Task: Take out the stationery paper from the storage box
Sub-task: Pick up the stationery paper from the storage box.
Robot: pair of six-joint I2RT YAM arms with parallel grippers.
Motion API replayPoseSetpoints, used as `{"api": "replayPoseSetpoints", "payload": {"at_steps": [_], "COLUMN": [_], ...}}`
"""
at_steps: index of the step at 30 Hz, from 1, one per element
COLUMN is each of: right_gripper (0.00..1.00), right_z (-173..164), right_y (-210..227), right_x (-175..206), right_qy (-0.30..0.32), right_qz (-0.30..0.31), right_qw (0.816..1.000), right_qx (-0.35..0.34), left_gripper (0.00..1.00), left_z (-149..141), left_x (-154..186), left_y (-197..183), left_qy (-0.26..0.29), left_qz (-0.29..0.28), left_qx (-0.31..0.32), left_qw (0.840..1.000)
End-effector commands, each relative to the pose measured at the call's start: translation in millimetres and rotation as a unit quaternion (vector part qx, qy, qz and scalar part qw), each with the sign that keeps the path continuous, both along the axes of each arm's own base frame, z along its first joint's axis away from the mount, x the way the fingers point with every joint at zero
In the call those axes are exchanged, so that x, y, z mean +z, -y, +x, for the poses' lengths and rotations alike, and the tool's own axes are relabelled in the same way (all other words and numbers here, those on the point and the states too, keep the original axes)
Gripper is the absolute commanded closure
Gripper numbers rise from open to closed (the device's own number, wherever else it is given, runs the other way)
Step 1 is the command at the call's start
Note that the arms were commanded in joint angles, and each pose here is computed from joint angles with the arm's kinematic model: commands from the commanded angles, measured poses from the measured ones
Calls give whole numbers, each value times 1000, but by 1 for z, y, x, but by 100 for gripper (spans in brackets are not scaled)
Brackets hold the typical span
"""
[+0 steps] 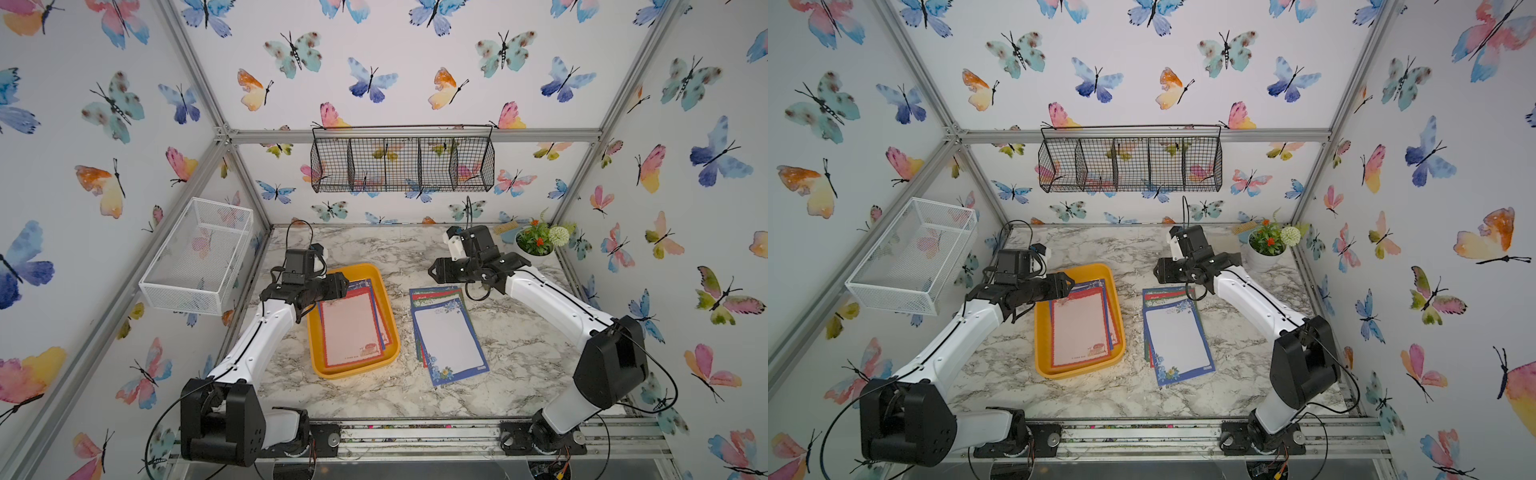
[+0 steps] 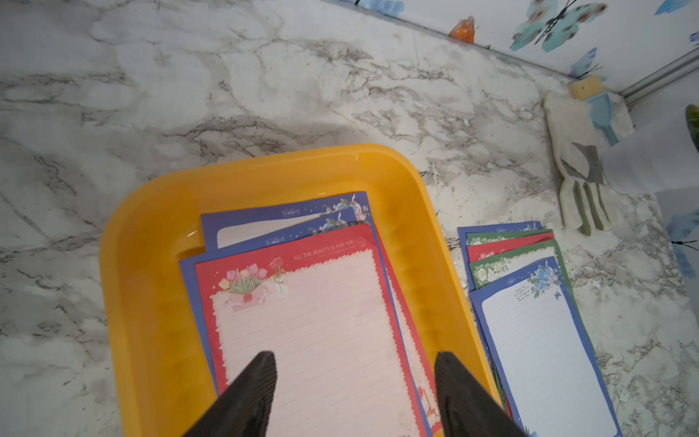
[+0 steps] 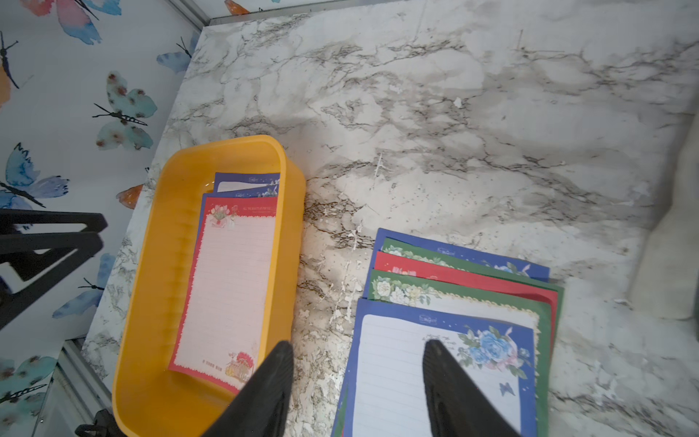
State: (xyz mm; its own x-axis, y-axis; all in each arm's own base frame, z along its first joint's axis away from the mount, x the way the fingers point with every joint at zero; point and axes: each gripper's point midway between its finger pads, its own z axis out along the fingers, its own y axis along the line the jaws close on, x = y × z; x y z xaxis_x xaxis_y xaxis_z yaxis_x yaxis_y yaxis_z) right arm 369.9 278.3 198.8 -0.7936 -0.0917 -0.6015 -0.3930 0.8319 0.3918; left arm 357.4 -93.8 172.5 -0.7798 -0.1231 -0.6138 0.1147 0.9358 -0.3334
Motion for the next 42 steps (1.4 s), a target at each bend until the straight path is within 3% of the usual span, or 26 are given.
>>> {"api": "replayPoseSetpoints", "payload": {"at_steps": [1,20,42], "right_gripper": [43,46,46], "right_z": [0,-29,-34], "right_y": [-28,-105,-114], "right_x": [3,-35,-48], "right_qy": [-6,-53,-65], "right_qz": [30,59,55], "right_qw": [999,992,991], "right_qx": [24,93,106], "left_gripper": [33,34,32], "left_z": [-8,-23,-10], "left_x": [-26,-84,-123], "left_y": [-9,-30,-42], "left_qy": [-43,-136,-196], "left_qz": [31,87,136], "left_qx": [8,47,42], "left_qw": [999,986,970]}}
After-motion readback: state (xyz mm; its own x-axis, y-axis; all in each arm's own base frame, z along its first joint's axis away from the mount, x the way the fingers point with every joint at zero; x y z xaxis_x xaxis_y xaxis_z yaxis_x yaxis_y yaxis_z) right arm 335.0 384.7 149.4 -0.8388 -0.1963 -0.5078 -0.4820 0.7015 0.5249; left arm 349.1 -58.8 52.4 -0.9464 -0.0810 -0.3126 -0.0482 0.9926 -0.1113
